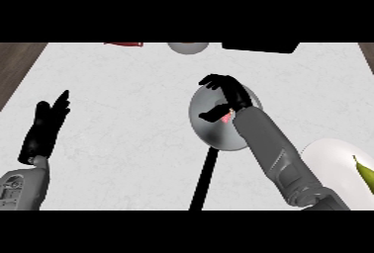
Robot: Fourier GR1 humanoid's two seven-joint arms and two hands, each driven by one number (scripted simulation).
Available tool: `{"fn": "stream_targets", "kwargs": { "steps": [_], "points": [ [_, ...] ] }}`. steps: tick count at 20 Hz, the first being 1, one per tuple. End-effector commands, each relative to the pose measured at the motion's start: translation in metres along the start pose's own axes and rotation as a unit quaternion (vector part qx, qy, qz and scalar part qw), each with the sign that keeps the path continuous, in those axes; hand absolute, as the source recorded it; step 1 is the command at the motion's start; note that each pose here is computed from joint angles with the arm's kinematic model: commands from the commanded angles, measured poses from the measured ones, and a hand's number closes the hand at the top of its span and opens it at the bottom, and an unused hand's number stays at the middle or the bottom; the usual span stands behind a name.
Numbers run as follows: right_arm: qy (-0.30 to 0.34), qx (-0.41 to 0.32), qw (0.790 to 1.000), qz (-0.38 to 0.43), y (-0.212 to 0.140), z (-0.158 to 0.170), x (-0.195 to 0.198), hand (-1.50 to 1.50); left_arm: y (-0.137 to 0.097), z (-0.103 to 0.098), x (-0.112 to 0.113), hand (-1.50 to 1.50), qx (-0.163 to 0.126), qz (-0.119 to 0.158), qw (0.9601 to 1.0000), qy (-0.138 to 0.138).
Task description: Pick the cupcake from the plate and place it in the pan
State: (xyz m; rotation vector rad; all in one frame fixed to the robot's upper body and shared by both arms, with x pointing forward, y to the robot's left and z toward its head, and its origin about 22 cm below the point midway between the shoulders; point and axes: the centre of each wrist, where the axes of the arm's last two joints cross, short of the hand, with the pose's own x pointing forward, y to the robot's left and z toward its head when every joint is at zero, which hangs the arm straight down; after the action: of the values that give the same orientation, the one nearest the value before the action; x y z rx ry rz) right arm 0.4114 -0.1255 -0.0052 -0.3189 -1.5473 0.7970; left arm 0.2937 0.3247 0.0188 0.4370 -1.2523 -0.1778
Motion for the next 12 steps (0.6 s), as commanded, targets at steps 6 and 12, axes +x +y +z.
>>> {"fn": "stream_targets", "kwargs": {
  "steps": [6,12],
  "points": [
    [-0.029,-0.062,0.994,-0.083,0.009,0.01,-0.018,-1.5,-0.001,-0.002,0.015,0.0,0.003,-0.001,1.0,-0.009],
    [-0.052,-0.126,0.982,-0.133,-0.002,-0.004,0.001,-1.5,0.006,-0.008,0.005,0.0,0.0,0.003,0.9999,0.01]
  ]
}}
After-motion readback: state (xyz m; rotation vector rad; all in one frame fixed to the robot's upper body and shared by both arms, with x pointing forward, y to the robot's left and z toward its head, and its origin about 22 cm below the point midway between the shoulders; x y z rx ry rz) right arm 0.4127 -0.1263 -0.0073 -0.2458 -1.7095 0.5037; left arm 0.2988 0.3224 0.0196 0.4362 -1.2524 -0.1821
